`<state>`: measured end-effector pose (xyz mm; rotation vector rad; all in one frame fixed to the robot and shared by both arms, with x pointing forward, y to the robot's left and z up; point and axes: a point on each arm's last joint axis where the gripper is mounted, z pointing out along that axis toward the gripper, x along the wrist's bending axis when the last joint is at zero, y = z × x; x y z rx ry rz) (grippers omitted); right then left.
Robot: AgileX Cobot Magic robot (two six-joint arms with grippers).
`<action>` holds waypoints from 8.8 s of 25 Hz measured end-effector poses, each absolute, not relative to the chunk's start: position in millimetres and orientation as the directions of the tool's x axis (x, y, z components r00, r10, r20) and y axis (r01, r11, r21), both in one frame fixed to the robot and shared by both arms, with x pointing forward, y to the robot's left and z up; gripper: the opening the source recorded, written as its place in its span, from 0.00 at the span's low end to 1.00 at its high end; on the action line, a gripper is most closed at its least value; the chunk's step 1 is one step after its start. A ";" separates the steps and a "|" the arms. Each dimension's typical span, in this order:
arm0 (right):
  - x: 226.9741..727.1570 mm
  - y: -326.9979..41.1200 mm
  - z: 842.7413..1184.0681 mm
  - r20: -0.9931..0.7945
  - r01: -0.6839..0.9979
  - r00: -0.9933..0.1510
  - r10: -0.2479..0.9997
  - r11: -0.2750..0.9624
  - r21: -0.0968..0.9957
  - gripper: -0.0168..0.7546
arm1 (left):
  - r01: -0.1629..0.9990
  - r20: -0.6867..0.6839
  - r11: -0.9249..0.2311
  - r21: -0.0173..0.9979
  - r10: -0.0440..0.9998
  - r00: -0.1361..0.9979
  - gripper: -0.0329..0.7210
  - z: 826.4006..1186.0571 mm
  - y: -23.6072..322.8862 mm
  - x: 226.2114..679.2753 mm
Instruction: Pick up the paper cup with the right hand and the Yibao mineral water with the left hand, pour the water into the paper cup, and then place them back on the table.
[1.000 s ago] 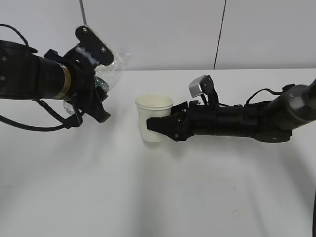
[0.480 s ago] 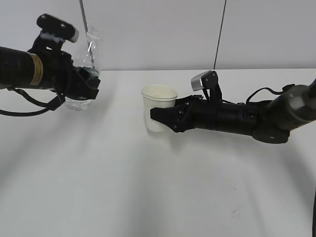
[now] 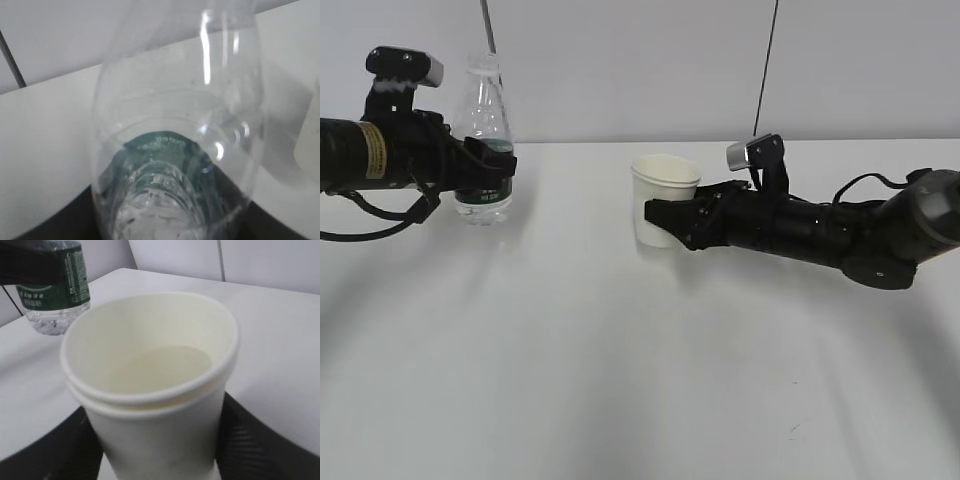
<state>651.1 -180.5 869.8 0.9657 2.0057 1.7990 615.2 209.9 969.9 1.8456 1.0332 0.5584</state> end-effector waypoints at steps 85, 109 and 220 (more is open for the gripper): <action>679.1 -234.4 835.2 0.150 0.220 -0.317 0.937 -0.081 0.972 0.64 | 0.156 -0.092 0.017 0.988 0.870 0.485 0.48 860.0 233.1 652.6; 678.0 -235.3 828.0 0.118 0.257 -0.312 0.943 -0.036 0.966 0.89 | 0.157 -0.089 0.013 0.988 0.870 0.485 0.48 859.7 233.2 652.7; 604.4 -278.6 1168.1 0.023 0.644 0.131 0.991 -0.102 0.758 0.79 | 0.635 0.044 0.020 0.773 0.995 -0.085 0.77 1121.7 251.5 582.3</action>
